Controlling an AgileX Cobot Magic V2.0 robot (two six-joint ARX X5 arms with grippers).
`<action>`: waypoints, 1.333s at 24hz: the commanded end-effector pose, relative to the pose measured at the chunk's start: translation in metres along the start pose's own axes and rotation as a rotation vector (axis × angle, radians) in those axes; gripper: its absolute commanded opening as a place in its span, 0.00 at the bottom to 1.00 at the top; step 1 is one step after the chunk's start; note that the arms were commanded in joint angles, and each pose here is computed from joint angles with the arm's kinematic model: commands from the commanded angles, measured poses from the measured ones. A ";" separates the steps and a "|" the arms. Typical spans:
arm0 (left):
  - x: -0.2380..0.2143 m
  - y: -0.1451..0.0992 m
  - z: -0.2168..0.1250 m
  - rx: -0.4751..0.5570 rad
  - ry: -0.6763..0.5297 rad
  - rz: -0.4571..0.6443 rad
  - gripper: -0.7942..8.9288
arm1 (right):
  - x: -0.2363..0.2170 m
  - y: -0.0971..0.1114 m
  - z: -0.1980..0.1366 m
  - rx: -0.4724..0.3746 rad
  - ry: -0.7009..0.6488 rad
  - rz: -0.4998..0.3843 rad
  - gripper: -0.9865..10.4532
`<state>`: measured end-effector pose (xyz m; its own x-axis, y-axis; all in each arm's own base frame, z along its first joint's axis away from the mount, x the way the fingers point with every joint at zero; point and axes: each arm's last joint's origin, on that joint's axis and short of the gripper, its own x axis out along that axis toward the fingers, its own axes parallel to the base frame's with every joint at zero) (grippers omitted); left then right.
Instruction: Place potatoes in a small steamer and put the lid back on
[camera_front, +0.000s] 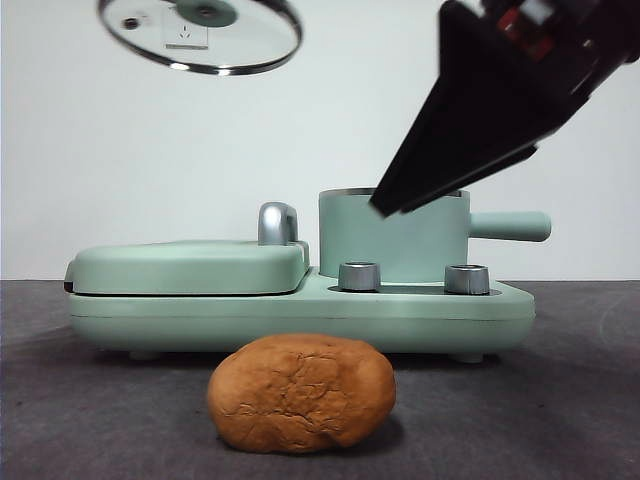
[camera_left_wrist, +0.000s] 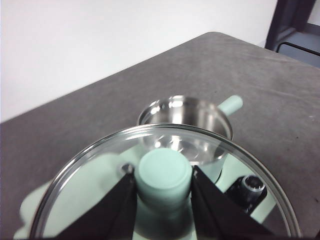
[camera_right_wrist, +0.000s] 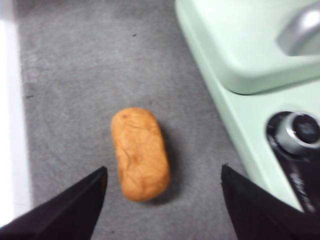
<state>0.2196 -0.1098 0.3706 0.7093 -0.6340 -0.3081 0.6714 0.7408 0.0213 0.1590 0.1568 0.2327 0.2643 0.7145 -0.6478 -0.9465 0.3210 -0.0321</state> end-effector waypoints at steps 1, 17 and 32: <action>-0.012 0.001 0.004 -0.012 -0.031 0.020 0.09 | 0.011 0.002 0.005 -0.026 0.005 0.027 0.40; -0.025 0.006 0.001 -0.031 -0.010 0.059 0.09 | 0.077 0.008 -0.009 -0.042 0.128 0.113 0.40; -0.025 0.006 0.001 -0.030 -0.010 0.059 0.09 | 0.063 0.016 -0.017 0.124 0.277 0.081 0.28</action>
<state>0.2071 -0.0891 0.3715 0.7386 -0.5825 -0.3393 0.6204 0.7843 0.0041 0.1570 0.1928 0.1760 0.1104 0.5394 -0.8348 -0.9335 0.3446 0.0992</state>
